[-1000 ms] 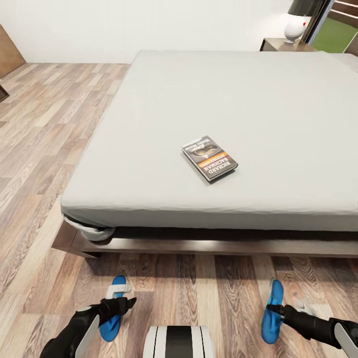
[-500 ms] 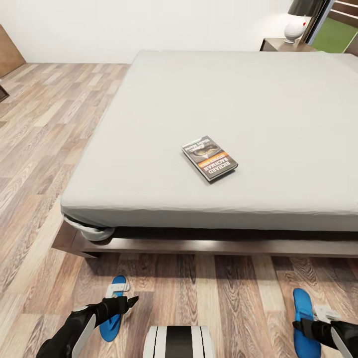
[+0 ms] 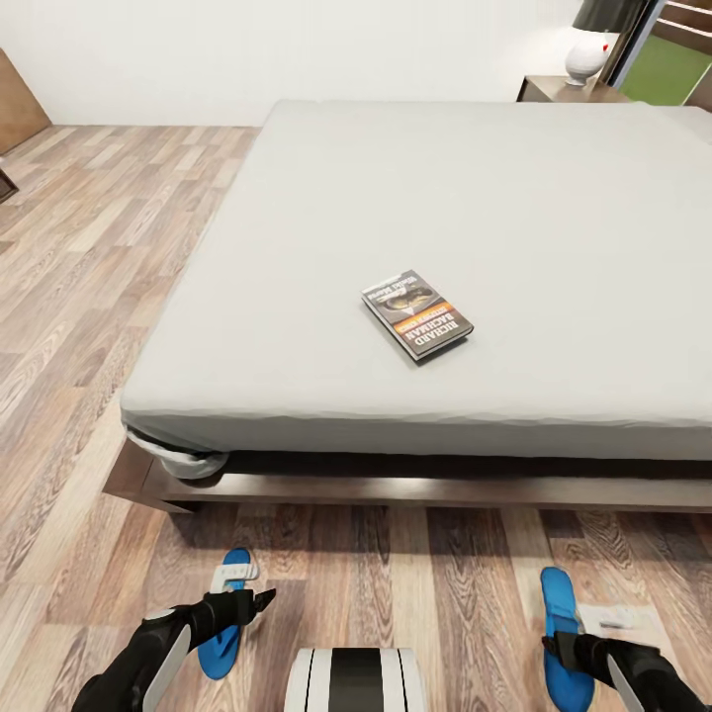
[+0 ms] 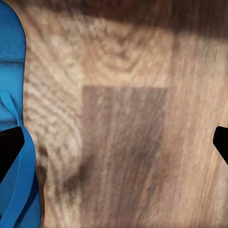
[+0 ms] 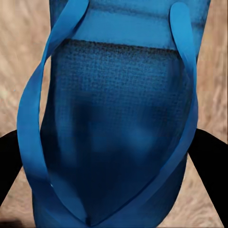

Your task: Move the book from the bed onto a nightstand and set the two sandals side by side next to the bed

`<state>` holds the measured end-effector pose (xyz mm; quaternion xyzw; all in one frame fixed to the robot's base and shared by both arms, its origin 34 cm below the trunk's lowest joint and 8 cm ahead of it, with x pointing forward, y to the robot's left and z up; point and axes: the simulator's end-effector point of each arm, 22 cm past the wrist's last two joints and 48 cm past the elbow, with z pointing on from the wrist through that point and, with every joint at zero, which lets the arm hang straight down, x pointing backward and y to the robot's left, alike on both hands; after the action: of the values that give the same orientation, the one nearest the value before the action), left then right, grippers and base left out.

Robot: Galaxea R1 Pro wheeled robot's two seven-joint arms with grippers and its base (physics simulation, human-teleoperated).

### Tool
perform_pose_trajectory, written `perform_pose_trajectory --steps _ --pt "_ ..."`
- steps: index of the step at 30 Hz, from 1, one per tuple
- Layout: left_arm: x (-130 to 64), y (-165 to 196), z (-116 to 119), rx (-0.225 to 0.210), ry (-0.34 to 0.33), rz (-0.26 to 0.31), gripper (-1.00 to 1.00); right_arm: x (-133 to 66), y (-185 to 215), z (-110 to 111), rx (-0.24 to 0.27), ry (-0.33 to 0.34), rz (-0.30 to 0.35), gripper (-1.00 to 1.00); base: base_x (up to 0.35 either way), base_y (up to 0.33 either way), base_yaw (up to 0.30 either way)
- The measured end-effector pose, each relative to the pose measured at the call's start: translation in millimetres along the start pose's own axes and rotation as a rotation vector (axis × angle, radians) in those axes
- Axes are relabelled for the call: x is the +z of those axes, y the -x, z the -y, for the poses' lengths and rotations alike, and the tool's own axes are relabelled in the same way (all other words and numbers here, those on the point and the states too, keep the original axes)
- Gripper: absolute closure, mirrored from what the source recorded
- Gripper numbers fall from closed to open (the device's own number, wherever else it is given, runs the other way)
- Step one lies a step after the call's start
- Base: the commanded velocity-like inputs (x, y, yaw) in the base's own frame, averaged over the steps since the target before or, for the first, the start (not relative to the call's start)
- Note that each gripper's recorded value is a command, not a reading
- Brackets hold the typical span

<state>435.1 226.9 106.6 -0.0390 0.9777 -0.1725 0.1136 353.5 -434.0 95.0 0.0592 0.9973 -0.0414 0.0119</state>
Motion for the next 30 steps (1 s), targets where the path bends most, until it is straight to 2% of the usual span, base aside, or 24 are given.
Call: perform_pose_trajectory --steps 3,8,14,30 --pt "0.0 0 0 0.000 0.000 0.000 -1.00 2.8 -4 -16 -0.033 0.010 -0.007 1.00 0.000 0.000 0.000" --pt "0.0 0 0 0.000 0.000 0.000 -1.00 3.9 1 -23 -0.056 0.014 0.022 1.00 0.000 0.079 0.000" --pt "-0.1 0 0 -0.001 0.001 0.000 -1.00 3.8 7 -24 -0.061 0.016 0.046 1.00 0.000 0.262 0.000" --pt "0.0 -1 -1 -0.002 0.002 -0.003 -1.00 3.8 7 -24 -0.056 0.018 0.049 1.00 0.000 0.315 0.000"
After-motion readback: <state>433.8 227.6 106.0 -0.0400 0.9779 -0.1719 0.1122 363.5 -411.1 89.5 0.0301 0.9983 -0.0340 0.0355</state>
